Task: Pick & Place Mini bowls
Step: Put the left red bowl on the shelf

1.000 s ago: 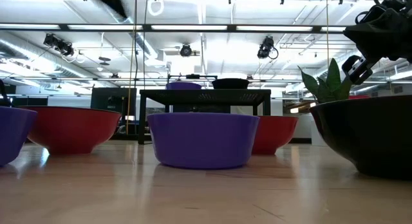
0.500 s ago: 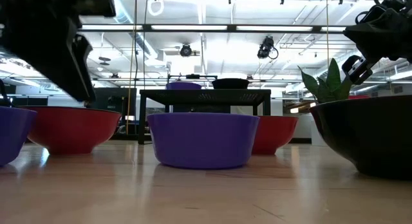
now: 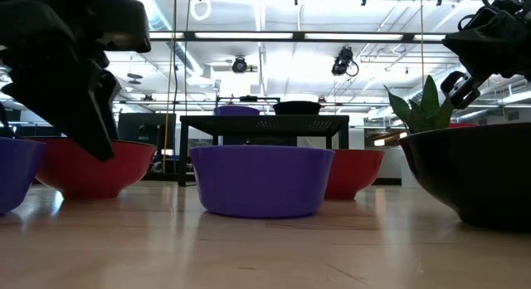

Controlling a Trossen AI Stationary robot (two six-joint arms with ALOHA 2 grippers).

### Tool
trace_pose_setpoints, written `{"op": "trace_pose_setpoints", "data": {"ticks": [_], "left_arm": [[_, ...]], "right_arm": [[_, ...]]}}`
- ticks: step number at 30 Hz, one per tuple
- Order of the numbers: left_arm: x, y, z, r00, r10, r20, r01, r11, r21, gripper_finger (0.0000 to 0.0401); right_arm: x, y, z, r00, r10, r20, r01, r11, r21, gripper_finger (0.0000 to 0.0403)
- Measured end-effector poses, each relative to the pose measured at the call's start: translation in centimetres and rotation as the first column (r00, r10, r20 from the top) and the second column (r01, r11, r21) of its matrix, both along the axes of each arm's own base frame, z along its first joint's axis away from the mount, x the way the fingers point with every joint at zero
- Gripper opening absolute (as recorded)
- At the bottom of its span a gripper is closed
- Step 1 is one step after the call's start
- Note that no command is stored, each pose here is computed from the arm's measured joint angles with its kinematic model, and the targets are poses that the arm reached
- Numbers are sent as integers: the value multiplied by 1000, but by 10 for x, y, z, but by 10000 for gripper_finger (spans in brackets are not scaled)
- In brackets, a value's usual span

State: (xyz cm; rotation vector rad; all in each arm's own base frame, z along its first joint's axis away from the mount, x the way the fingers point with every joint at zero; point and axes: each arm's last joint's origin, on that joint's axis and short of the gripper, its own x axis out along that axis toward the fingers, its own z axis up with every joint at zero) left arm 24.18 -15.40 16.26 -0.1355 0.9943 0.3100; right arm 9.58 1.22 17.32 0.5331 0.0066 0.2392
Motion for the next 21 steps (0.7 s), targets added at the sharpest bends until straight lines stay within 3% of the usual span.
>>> {"op": "trace_pose_setpoints", "data": {"ticks": [17, 21], "left_arm": [[1, 1, 2, 996, -84, -17, 85, 995, 45, 24], [4, -1, 9, 992, -125, -25, 127, 988, 85, 14]], "right_arm": [[0, 0, 0, 1000, 0, 0, 0, 1000, 0, 20], [0, 0, 0, 1000, 0, 0, 0, 1000, 0, 20]]}}
